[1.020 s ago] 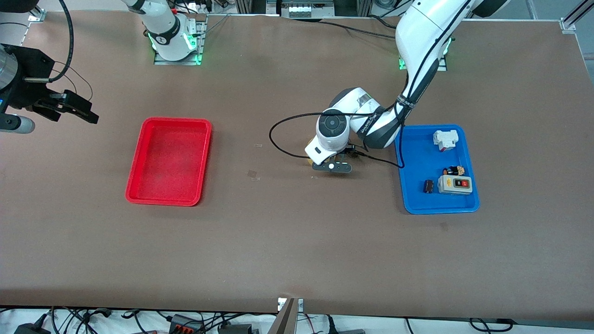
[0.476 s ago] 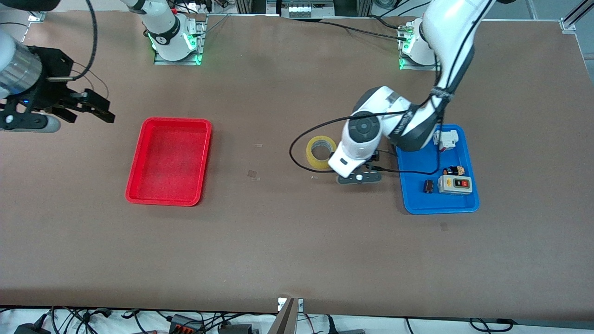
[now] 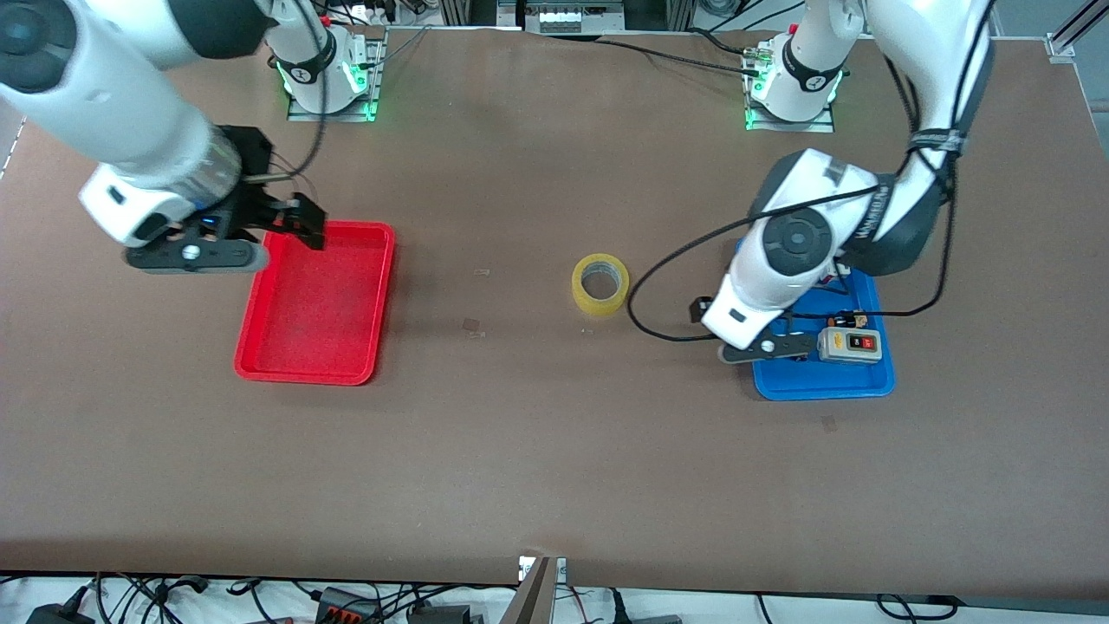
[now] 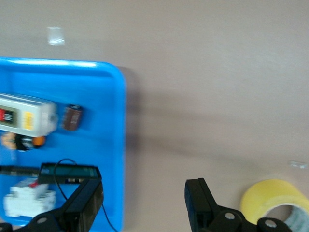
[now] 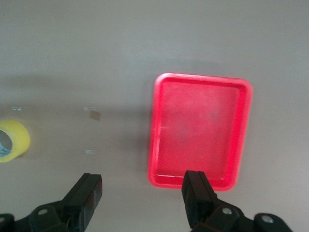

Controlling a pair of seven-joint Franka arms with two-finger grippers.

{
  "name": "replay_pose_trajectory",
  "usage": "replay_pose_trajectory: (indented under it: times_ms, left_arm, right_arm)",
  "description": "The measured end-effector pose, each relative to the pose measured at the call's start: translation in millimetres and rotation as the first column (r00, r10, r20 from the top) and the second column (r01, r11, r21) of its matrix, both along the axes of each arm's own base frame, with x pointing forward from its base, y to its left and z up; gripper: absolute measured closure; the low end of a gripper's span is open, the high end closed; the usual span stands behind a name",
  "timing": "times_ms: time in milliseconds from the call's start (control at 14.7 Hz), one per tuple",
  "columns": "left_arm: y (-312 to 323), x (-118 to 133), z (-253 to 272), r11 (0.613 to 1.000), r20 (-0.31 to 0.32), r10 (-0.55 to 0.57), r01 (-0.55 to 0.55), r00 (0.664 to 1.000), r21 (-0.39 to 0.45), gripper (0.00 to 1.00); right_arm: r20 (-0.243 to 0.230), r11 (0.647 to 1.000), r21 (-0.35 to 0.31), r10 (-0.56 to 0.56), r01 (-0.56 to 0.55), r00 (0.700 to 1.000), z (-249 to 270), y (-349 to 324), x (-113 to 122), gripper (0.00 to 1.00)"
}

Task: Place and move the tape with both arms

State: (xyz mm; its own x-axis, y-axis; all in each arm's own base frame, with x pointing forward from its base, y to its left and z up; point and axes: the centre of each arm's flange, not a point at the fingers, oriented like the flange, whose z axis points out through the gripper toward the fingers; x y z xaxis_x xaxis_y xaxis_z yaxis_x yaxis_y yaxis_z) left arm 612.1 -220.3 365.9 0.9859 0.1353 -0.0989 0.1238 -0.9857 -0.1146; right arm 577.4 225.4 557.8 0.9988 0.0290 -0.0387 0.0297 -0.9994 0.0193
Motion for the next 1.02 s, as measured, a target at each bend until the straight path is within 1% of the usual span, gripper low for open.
replay_pose_trajectory:
  times_ms: [136,272,476,748,884,1020]
  left_arm:
    - [33.5,8.1,24.3,1.0,-0.032,-0.016,0.016,0.999,-0.006,0.0]
    - [69.8,18.3,58.5,0.999,-0.056,-0.024,0.022,0.998,-0.034,0.0]
    - [119.4,28.9,96.0,0.994,-0.059,-0.03,0.024,0.998,-0.103,0.0]
    - [180.7,23.4,129.6,0.982,-0.065,-0.049,0.036,0.997,-0.184,0.0]
    - [216.1,15.6,152.1,0.975,-0.046,-0.046,0.035,0.998,-0.219,0.0]
    - [244.0,4.9,177.6,0.971,-0.017,-0.03,0.025,0.999,-0.236,0.0]
  right_arm:
    - [0.0,1.0,-0.002,-0.03,0.03,1.0,-20.6,51.1,-9.4,0.01]
    - [0.003,0.998,-0.003,-0.062,0.062,0.998,-45.8,106.8,-23.9,0.01]
    - [0.012,0.998,0.005,-0.069,0.069,0.998,-90.4,181.6,-48.2,0.01]
    - [0.007,0.998,0.004,-0.06,0.06,0.998,-157.2,248.3,-74.6,0.01]
    - [0.005,0.999,0.004,-0.05,0.05,0.999,-185.5,265.9,-81.2,0.01]
    - [0.012,0.999,0.015,-0.048,0.047,0.999,-212.2,277.1,-81.8,0.01]
